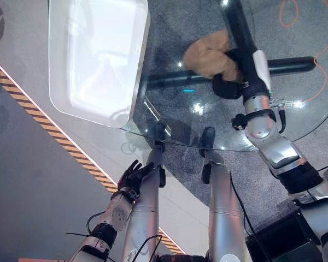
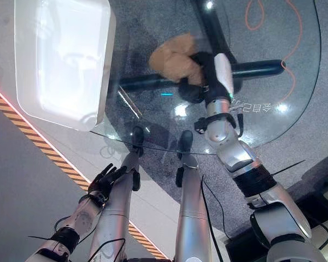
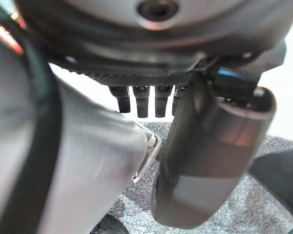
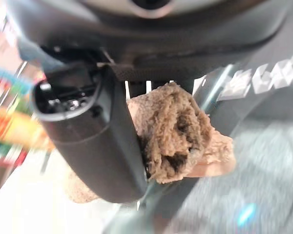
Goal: Wipe the table with a cloth and put it in the basket.
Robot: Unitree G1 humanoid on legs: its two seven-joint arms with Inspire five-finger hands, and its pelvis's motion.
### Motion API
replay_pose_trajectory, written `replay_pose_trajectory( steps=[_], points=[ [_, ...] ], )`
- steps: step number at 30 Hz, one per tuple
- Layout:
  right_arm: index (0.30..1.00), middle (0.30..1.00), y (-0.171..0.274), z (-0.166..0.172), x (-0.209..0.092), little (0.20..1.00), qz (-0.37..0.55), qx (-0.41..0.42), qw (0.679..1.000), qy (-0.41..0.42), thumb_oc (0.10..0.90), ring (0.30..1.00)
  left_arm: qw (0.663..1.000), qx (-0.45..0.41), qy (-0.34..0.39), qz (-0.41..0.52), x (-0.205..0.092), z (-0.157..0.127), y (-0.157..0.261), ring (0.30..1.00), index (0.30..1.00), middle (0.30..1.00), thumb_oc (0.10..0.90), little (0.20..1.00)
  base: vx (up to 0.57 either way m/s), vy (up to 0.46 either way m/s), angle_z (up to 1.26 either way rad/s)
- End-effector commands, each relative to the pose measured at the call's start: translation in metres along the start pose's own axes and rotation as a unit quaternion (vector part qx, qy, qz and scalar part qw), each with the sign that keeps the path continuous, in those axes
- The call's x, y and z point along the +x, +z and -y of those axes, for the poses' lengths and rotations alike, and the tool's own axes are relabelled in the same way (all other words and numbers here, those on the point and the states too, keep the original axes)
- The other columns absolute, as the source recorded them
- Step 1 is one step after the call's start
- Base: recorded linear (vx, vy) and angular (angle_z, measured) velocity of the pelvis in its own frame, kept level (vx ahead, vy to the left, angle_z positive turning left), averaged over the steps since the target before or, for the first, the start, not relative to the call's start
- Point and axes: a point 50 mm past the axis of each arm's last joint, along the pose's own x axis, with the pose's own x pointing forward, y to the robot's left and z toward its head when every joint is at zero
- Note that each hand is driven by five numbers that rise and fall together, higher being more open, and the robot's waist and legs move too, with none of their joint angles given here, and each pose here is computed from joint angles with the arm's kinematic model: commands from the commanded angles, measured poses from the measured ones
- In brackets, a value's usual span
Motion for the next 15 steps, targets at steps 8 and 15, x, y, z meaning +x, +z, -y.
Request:
replay_pose_trajectory(
  steps=[8,15],
  points=[
    [0.300,0.300,0.074,-0.043,-0.021,0.200,0.160,0.096,0.971,0.149,0.100,0.300,0.998,0.009,0.033,-0.055,-0.015,-0.024,-0.037,0.900,0.900,0.900,0.800,0.900,0.00,0.003,0.01],
    [0.300,0.300,0.083,-0.057,-0.028,0.200,0.177,0.105,0.961,0.186,0.100,0.300,0.998,0.007,0.031,-0.052,-0.012,-0.021,-0.034,0.900,0.900,0.900,0.800,0.900,0.00,0.003,0.00]
  ],
)
